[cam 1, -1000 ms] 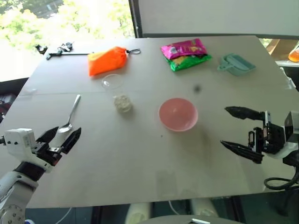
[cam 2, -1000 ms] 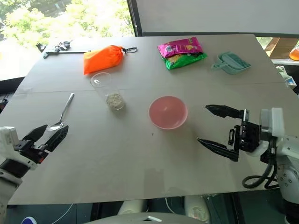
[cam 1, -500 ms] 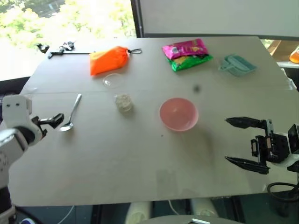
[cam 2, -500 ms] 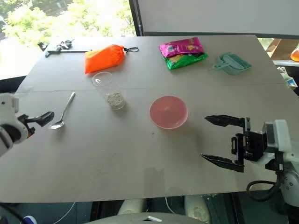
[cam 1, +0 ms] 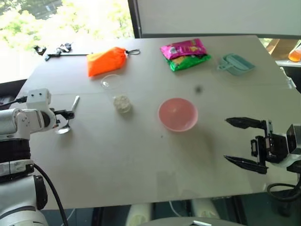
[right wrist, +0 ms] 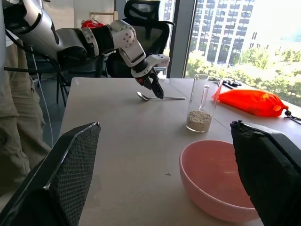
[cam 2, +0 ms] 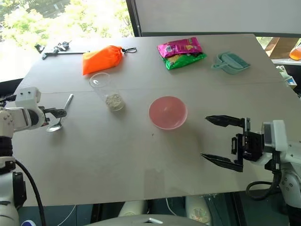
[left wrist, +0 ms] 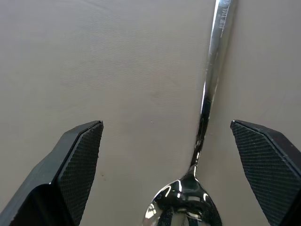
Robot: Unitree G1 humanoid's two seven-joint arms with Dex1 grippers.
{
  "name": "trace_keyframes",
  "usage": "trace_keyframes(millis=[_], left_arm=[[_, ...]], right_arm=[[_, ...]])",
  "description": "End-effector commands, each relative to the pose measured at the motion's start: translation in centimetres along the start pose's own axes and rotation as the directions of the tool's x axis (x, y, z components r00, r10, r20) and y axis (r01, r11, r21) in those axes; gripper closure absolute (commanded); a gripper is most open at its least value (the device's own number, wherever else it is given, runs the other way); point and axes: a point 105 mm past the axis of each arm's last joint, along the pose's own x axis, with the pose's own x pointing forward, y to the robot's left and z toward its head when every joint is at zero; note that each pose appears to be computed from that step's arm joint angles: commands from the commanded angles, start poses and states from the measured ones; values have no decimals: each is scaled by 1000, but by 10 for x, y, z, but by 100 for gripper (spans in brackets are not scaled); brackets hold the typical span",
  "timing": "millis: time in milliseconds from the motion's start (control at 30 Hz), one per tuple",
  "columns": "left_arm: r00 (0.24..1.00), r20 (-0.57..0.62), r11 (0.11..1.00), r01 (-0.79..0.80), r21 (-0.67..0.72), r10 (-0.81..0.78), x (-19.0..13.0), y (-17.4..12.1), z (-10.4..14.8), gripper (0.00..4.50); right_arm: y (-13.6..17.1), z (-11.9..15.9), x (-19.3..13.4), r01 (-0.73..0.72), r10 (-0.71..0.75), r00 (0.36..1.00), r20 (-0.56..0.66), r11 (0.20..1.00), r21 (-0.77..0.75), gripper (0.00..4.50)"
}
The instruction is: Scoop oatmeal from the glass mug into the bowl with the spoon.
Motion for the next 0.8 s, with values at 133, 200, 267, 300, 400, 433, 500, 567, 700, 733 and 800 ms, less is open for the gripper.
trace_keyframes(millis=[133,200,267,300,400,433,500,567,700,733,800], left_arm=[[997,15,994,76,73,-78,15,-20,5,3],[995,2,992,98,74,-98,16,-26,5,3],[995,-16,993,101,65,-100,18,-26,4,26],[995,-26,994,98,58,-97,18,-25,2,53],[992,-55,992,119,33,-117,19,-24,-3,167],[991,-61,992,124,27,-122,19,-24,-4,211],[989,-65,991,137,4,-136,20,-24,-5,299],[989,-68,991,133,-6,-133,20,-20,-7,376],[989,-76,991,128,-24,-130,20,-14,-12,443],[989,-72,991,129,-22,-130,20,-13,-12,443],[990,-58,991,130,-17,-130,18,-11,-11,443]], right_arm=[[0,10,5,2,-2,1000,3,999,-43,2],[-1,12,7,6,-6,1000,4,999,-47,2],[0,13,9,10,-10,1000,5,999,-49,0],[0,13,9,11,-11,1000,5,999,-49,0],[0,14,10,15,-15,1000,2,999,-50,0],[0,14,10,15,-15,1000,1,999,-51,0],[-1,14,12,17,-17,1000,-1,999,-51,0],[-1,14,13,17,-17,1000,-2,999,-50,0],[-2,14,14,19,-19,1000,-8,999,-47,0],[-2,14,14,20,-20,1000,-9,999,-46,0],[-3,13,15,24,-25,1000,-11,999,-43,0]])
